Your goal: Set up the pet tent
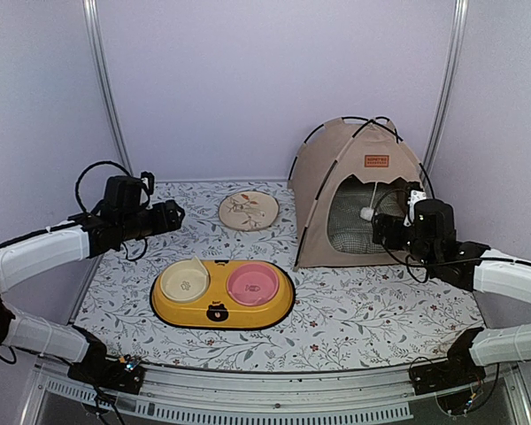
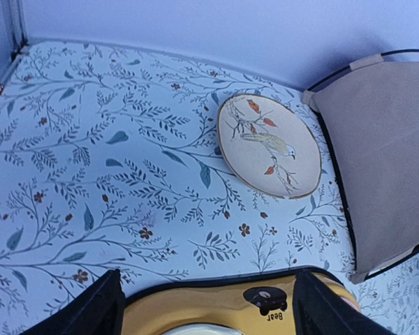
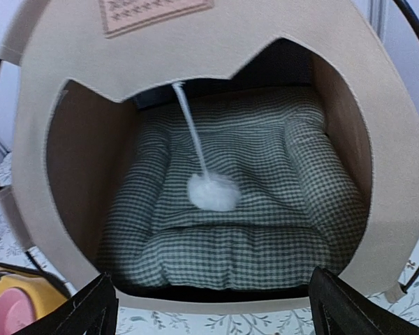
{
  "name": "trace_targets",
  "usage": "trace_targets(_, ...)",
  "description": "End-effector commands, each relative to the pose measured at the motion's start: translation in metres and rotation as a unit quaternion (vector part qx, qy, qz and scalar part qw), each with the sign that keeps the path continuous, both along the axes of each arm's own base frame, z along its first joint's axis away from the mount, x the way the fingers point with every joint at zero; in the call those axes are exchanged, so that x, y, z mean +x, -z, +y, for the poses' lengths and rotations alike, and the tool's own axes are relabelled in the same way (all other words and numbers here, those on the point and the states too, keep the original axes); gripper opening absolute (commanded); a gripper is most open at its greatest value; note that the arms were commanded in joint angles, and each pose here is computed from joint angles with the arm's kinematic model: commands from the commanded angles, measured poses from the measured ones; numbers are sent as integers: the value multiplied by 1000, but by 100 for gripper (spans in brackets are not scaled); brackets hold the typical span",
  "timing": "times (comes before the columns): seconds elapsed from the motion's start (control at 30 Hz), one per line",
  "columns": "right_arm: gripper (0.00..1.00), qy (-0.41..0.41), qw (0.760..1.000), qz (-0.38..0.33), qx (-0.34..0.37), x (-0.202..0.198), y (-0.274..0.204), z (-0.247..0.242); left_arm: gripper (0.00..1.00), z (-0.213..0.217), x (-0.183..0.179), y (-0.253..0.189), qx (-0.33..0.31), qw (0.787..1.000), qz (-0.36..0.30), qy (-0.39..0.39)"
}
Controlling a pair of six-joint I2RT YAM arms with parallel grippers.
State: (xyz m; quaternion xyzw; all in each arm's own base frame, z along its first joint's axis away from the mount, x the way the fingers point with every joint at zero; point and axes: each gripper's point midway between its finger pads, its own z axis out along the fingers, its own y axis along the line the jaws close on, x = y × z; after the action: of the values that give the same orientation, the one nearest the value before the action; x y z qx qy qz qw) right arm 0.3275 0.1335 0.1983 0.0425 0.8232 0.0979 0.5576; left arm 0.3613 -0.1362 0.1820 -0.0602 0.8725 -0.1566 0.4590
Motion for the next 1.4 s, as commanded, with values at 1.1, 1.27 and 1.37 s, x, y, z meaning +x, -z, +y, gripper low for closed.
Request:
trace_targets(1.1, 99, 129, 960, -219, -118, 31, 23, -147, 99, 116, 12, 25, 110, 982, -53, -147)
trace_targets(1.27, 99, 113, 965, -205, -117, 40, 27, -145, 99, 133, 13, 22, 155, 969, -76, -179)
trace_targets(1.37, 99, 109, 969, -191, -115, 48, 31, -147, 99, 145, 12, 21, 176, 959, -80, -209)
